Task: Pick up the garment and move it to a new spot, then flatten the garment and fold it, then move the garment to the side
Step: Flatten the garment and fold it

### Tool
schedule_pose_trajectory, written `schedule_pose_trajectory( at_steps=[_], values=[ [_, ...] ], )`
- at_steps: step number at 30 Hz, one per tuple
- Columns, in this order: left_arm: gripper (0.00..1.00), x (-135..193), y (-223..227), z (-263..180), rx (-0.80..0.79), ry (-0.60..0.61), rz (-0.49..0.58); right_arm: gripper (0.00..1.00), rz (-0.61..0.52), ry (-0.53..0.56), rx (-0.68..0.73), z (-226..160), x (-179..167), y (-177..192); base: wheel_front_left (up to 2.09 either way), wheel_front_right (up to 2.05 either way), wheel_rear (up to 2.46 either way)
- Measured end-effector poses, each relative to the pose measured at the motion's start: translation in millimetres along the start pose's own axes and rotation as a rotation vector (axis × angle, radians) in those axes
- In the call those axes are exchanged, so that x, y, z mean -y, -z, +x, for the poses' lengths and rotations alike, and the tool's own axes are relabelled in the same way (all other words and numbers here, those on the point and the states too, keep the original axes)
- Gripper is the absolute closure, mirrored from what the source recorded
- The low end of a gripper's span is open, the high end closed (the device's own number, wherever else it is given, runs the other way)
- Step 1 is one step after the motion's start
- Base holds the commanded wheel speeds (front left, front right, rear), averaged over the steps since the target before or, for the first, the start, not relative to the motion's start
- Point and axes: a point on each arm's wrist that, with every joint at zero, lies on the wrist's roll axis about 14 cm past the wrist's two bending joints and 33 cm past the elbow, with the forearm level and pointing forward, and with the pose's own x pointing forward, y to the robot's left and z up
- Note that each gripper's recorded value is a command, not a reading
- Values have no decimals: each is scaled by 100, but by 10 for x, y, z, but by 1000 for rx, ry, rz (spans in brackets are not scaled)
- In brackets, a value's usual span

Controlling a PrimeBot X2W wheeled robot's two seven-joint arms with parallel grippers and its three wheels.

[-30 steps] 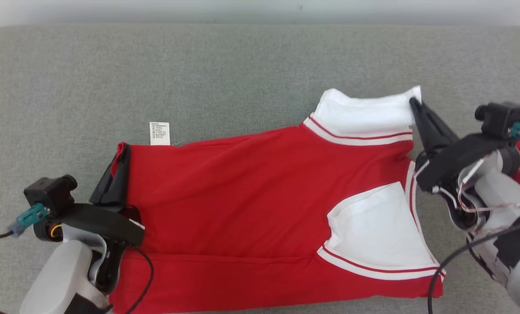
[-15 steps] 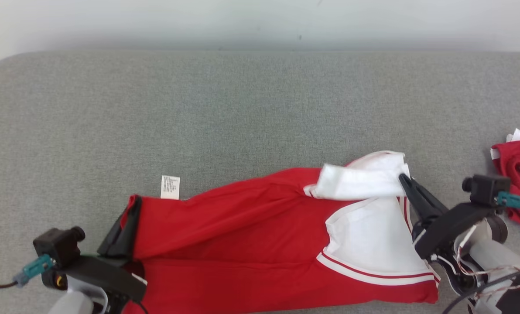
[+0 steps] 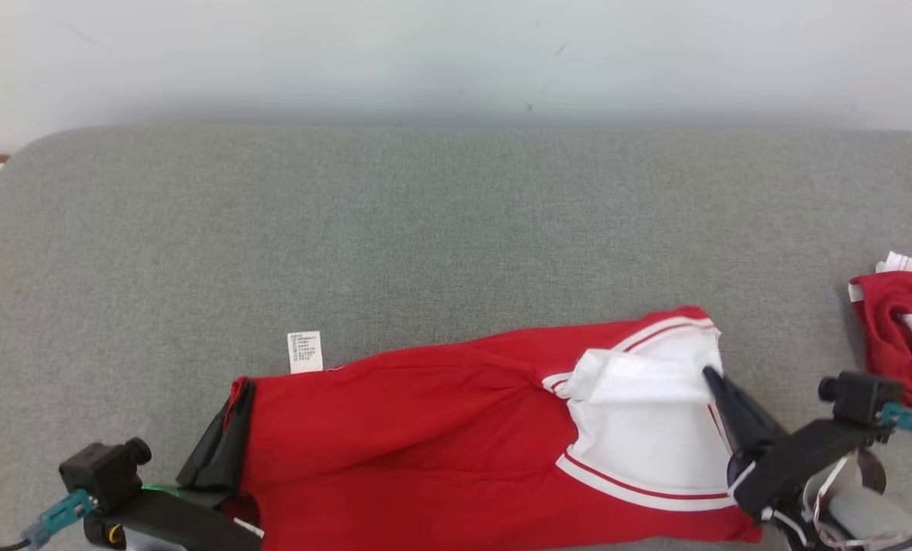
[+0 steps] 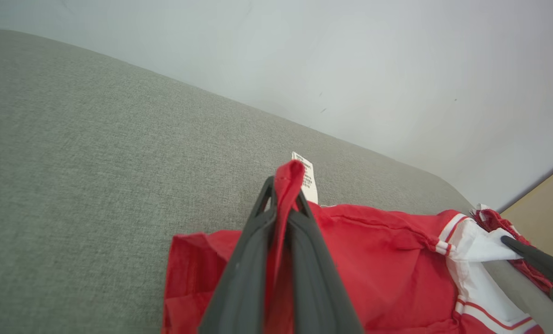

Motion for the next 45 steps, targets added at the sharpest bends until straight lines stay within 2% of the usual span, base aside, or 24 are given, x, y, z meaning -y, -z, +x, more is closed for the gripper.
schedule_pose_trajectory(
  at_steps=[1, 5, 8, 9, 10, 15, 16, 17, 27, 28, 29, 30, 45],
  values=[
    [82, -3, 12, -19, -3, -3, -1, 100, 3, -3, -8, -28, -15, 40, 0, 0, 0],
    [84, 10, -17, -32, 5, -4, -2, 100, 15, -8, -22, -118, -55, 121, 0, 0, 0],
    [89, 38, 7, -69, 2, -3, -9, 100, 26, -5, -20, -159, -62, 135, 0, 0, 0],
    [88, 54, -2, -77, 5, 0, -9, 100, 30, 0, -23, -181, -55, 157, 0, 0, 0],
    [84, 83, -2, -111, 7, 4, -12, 100, 37, 12, -33, -224, -30, 210, 0, 0, 0],
    [51, 140, 147, -268, -35, 10, -18, 100, 35, 20, -38, -256, -28, 247, 0, 0, 0],
    [29, 141, 177, -298, -44, 9, -19, 100, 36, 22, -39, -258, -29, 255, 0, 0, 0],
    [0, 125, 199, -330, -51, 1, -21, 100, 37, 24, -42, -263, -29, 270, 0, 0, 0],
    [0, -51, 351, -638, -77, -103, -48, 100, 36, 25, -66, -328, -73, 390, 0, 0, 0],
    [0, -59, 340, -652, -72, -109, -43, 89, 32, 29, -77, -351, -66, 431, 0, 0, 0],
    [0, -66, 303, -656, -57, -116, -43, 41, 26, 29, -85, -368, -67, 456, 0, 0, 0],
    [0, -75, 269, -660, -44, -122, -41, 0, 22, 31, -85, -377, -63, 455, 0, 0, 0],
    [0, -152, 59, -733, 51, -194, 14, 0, 3, 85, 34, -451, 5, 258, 0, 0, 0]
  ],
)
